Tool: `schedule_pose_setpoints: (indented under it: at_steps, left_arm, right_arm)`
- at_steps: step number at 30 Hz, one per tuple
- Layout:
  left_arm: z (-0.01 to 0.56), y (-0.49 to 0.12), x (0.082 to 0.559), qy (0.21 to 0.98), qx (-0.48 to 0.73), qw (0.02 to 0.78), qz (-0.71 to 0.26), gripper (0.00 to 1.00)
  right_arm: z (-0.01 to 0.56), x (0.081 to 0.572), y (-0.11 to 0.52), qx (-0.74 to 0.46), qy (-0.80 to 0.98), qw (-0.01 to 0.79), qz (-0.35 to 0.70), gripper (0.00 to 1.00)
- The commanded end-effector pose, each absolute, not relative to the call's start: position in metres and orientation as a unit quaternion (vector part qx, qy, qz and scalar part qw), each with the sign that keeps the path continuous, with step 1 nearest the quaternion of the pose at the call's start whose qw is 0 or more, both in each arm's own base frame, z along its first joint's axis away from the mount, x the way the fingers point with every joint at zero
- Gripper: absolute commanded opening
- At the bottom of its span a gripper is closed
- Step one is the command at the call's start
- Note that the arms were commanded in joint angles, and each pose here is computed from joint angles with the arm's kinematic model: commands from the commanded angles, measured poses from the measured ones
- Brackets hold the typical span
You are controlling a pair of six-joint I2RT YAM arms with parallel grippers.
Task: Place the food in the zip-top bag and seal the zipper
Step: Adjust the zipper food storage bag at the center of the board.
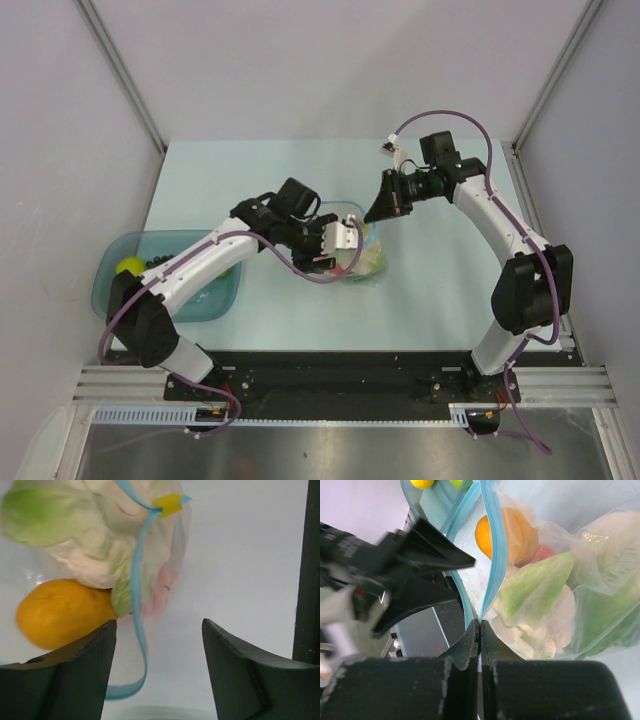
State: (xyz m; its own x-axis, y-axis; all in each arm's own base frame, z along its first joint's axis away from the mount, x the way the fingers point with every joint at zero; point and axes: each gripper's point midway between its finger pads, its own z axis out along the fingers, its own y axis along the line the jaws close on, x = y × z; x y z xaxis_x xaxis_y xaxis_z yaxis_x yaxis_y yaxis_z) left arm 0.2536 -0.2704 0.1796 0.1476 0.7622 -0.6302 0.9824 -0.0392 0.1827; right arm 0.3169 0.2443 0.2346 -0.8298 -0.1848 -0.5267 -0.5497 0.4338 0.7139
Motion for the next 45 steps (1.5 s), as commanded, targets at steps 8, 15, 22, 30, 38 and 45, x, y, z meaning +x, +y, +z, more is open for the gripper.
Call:
schedule_pose_setpoints:
  at_steps: [8, 15, 22, 30, 38, 45]
  left_arm:
    - [0.207, -0.310, 0.247, 0.569, 0.715, 0.375, -0.155, 0.06]
    - [0.217, -0.324, 0.249, 0.620, 0.655, 0.388, -0.191, 0.00]
    - [0.229, -0.336, 0.250, 0.643, 0.606, 0.399, -0.246, 0.00]
    - [0.241, -0.363, 0.255, 0.653, 0.581, 0.383, -0.297, 0.00]
    - [0.252, -0.374, 0.248, 0.626, 0.601, 0.379, -0.321, 0.00]
    - [0.238, -0.371, 0.230, 0.601, 0.638, 0.368, -0.311, 0.00]
  right_arm:
    - [0.259, 0.310, 0.279, -0.335, 0.780, 0.215, 0.483, 0.00]
    - [0.264, 0.315, 0.298, -0.368, 0.765, 0.225, 0.477, 0.28]
    - [0.266, 0.340, 0.217, -0.323, 0.795, 0.305, 0.413, 0.92]
    - [0.284, 0.290, 0.161, -0.384, 0.743, 0.450, 0.313, 0.90]
    - [0.251, 0.259, 0.179, -0.440, 0.660, 0.556, 0.249, 0.75]
    - [0.239, 0.270, 0.191, -0.460, 0.639, 0.563, 0.251, 0.66]
